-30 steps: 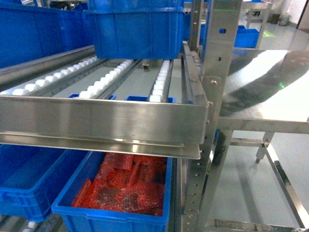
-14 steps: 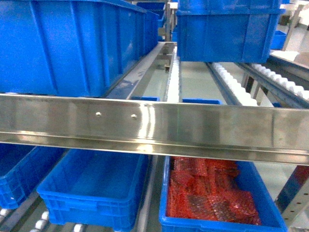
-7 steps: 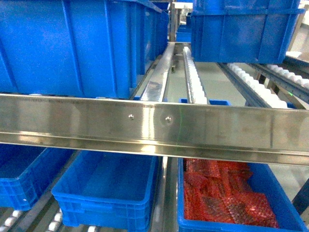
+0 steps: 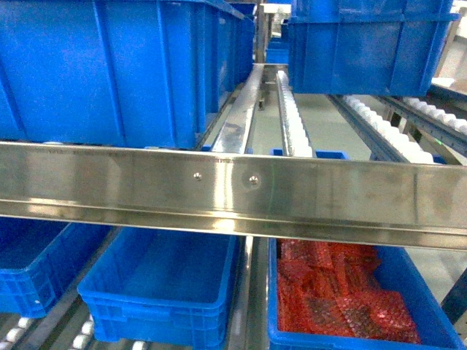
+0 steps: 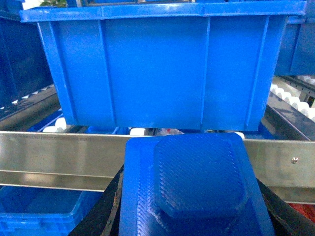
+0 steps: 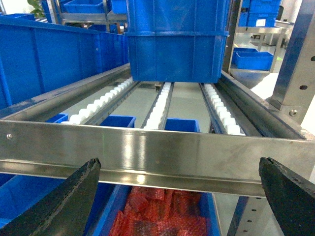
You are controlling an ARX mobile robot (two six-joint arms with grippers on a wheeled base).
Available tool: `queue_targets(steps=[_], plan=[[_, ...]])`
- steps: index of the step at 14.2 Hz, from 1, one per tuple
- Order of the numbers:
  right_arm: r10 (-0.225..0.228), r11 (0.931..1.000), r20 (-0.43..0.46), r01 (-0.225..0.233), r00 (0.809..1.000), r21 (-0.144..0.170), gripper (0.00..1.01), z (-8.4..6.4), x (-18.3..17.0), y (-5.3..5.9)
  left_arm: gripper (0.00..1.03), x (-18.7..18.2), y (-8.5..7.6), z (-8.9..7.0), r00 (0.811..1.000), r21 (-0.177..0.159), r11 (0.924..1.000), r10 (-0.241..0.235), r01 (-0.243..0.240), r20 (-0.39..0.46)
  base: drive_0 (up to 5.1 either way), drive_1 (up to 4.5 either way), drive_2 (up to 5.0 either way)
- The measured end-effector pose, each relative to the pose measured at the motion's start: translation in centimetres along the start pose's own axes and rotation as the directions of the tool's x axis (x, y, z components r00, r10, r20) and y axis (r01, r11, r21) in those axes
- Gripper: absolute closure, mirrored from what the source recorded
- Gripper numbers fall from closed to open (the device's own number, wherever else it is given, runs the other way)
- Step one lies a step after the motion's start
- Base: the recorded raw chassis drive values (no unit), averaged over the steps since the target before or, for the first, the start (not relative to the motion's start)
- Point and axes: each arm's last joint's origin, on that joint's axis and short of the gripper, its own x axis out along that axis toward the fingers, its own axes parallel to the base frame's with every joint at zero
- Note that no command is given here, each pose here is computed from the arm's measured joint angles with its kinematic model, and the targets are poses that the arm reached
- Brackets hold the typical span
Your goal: Pick blue part to blue bin on bottom shelf
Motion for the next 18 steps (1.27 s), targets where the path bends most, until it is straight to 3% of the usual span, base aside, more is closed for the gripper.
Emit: queue_targets(steps=[18], plan=[[-0.001,1.0000,0.002,0.001,1.000,0.000,0.03,0.02,0.00,0.00,0.59,0.00,0.00,0.04,1.000,-0.001,1.0000,0.000,0.000,0.004,0.0,0.00,0.0]])
